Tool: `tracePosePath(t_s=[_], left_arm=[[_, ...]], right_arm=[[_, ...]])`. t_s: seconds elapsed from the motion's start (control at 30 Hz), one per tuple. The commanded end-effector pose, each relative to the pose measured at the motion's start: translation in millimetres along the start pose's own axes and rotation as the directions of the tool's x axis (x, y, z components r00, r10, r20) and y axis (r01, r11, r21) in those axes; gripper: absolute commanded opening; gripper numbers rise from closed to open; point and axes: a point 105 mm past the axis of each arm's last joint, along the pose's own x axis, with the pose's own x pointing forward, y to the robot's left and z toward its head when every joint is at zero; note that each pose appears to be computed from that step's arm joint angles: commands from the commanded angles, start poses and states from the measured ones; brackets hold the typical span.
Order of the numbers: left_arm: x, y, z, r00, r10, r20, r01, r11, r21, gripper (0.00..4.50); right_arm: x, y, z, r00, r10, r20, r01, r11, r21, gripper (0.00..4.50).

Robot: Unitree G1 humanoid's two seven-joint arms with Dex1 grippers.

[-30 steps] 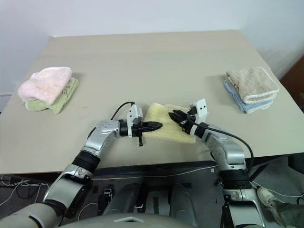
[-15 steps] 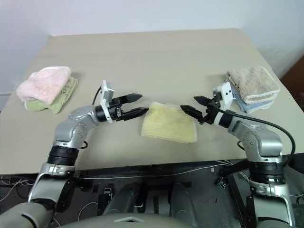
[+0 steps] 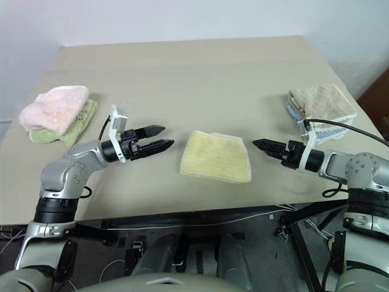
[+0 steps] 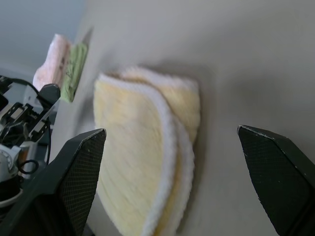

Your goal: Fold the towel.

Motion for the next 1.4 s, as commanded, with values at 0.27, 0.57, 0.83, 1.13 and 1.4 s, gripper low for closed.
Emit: tracePosePath(t_s=[0.27, 0.57, 0.83, 1.13, 1.4], left_arm=[[-1.3, -15.4, 9.3, 1.000, -0.015, 0.019, 0.014, 0.999, 0.044, 4.48], [-1.7, -19.6, -2.5, 1.000, -0.008, -0.027, 0.011, 0.995, 0.097, 4.50], [0.0, -18.6, -3.2, 1.000, -0.002, -0.011, 0.002, 0.997, 0.082, 4.50], [-0.1, -4.7, 2.1, 1.000, 0.025, -0.008, -0.024, 0.994, 0.104, 4.50], [1.7, 1.7, -3.4, 0.999, 0.037, -0.023, -0.035, 0.994, 0.104, 4.50]], right_arm=[[43.0, 27.5, -43.6, 0.967, 0.160, -0.199, -0.155, 0.987, 0.041, 4.50], [68.8, 28.6, -45.6, 0.959, 0.172, -0.226, -0.169, 0.985, 0.032, 3.95], [61.2, 34.8, -35.3, 0.957, 0.199, -0.209, -0.206, 0.979, -0.012, 1.30], [42.3, 75.0, -4.2, 0.949, 0.287, -0.132, -0.307, 0.937, -0.170, 0.01], [-18.0, 109.5, 87.0, 0.887, 0.284, 0.363, -0.128, 0.909, -0.396, 0.01]])
